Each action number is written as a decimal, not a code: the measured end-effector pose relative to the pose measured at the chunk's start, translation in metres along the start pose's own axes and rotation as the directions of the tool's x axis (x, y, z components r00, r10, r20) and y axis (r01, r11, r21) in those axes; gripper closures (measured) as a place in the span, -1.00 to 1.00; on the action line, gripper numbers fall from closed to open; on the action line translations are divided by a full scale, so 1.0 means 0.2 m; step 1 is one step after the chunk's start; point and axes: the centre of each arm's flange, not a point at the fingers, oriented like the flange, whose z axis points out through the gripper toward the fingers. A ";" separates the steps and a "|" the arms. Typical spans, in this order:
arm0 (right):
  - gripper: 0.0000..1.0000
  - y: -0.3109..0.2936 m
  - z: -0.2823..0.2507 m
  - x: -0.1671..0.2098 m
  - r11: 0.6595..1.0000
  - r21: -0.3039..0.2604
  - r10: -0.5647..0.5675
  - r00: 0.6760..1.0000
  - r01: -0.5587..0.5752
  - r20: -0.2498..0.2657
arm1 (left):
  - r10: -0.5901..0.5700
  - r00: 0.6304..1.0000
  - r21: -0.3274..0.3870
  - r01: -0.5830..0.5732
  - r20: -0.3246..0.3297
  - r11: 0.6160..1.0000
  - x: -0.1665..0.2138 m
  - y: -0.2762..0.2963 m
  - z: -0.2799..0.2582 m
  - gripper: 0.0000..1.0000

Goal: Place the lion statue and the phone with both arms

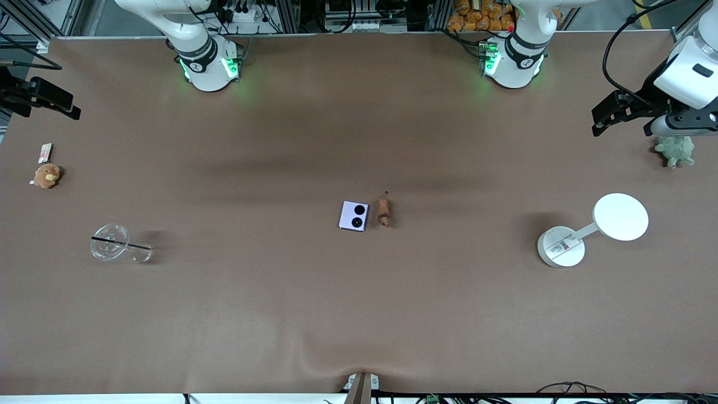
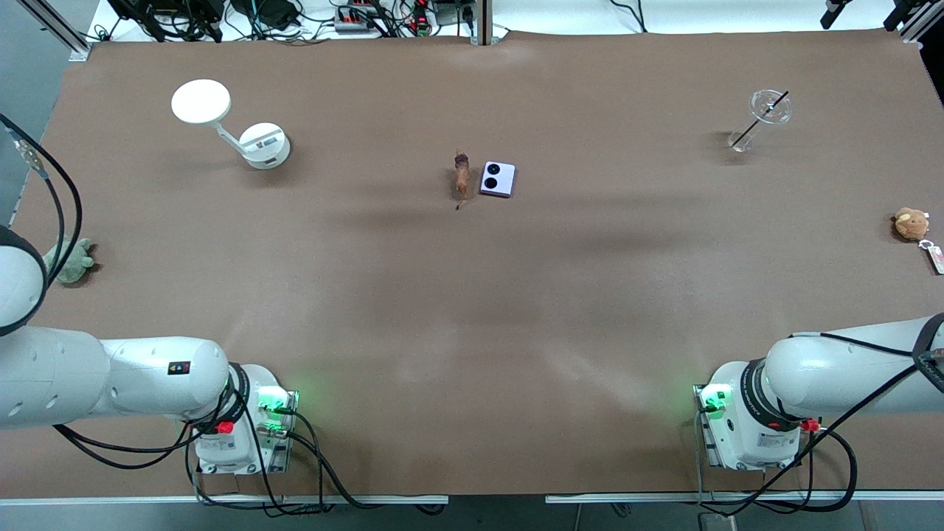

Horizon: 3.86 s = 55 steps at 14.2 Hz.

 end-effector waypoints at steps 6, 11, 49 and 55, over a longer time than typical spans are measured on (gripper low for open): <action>-1.00 -0.03 -0.02 -0.01 1.000 -0.002 -0.012 1.000 0.012 -0.008 | 0.000 1.000 0.000 0.000 0.007 1.000 0.00 0.00 0.00 -1.00; -1.00 -0.03 -0.05 -0.01 1.000 -0.002 -0.011 1.000 0.011 -0.021 | 0.006 0.999 -0.001 -0.006 0.041 1.000 0.03 0.01 0.02 -1.00; -1.00 -0.02 -0.01 -0.02 1.000 -0.008 -0.010 0.999 0.010 0.037 | -0.151 0.986 -0.107 0.158 0.073 0.982 0.17 2.02 1.92 -1.00; -1.00 0.06 -0.05 -0.02 0.999 -0.023 0.026 1.000 -0.025 0.014 | -0.131 0.987 -0.081 0.138 0.087 0.987 0.14 2.04 2.04 -0.72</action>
